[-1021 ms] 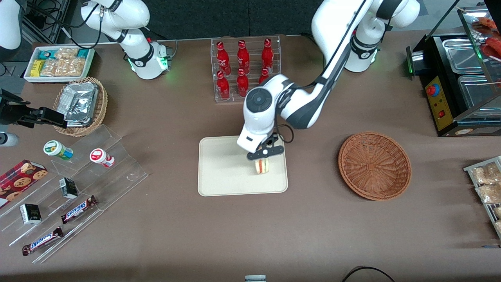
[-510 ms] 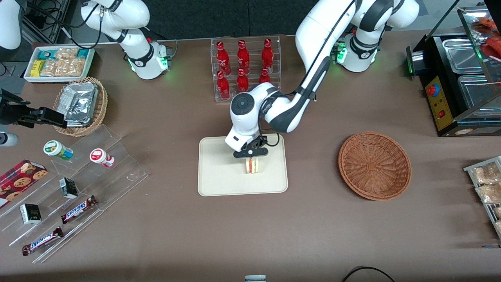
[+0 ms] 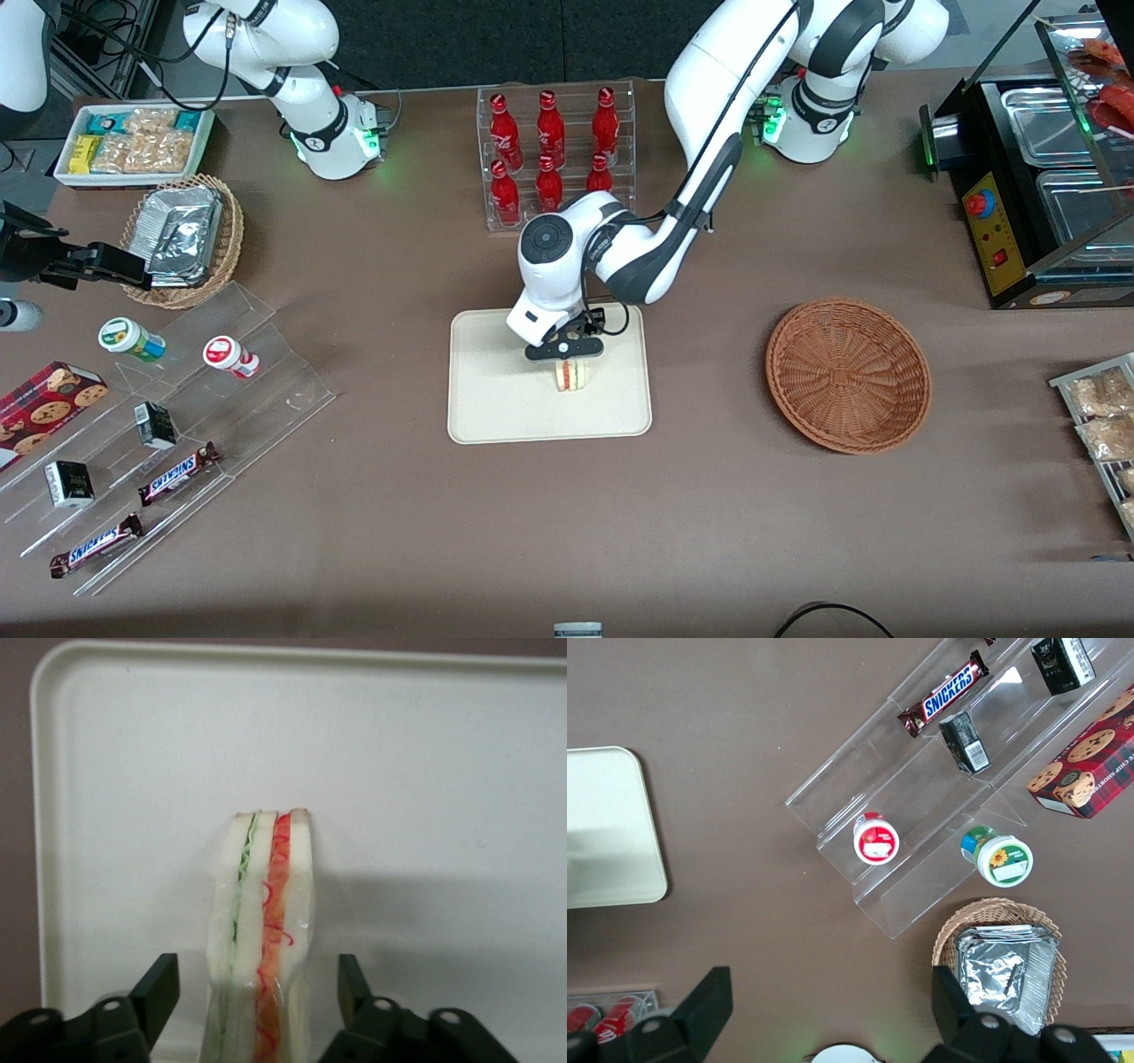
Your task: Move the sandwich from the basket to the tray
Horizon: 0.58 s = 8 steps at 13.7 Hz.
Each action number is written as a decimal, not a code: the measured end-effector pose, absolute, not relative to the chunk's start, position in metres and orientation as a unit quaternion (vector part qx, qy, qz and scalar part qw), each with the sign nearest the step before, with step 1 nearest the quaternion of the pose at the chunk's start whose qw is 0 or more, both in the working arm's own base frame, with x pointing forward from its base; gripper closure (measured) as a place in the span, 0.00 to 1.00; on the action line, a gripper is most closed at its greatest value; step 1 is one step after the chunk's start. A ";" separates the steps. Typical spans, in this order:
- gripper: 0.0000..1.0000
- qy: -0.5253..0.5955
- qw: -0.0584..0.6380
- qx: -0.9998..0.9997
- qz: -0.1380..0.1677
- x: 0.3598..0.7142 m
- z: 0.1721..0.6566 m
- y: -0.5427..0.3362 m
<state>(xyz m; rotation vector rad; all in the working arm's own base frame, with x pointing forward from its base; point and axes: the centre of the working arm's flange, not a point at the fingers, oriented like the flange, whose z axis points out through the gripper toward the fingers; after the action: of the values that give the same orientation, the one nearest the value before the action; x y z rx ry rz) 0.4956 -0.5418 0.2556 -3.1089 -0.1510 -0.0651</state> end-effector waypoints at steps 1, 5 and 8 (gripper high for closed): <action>0.04 -0.052 0.017 -0.998 -0.022 0.500 0.275 -0.542; 0.00 -0.093 0.013 -0.995 -0.027 0.522 0.397 -0.509; 0.00 -0.150 0.021 -0.988 -0.013 0.543 0.488 -0.431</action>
<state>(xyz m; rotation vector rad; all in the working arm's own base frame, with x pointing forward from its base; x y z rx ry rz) 0.5434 -0.4312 0.4880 -3.0648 -0.4657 -0.0390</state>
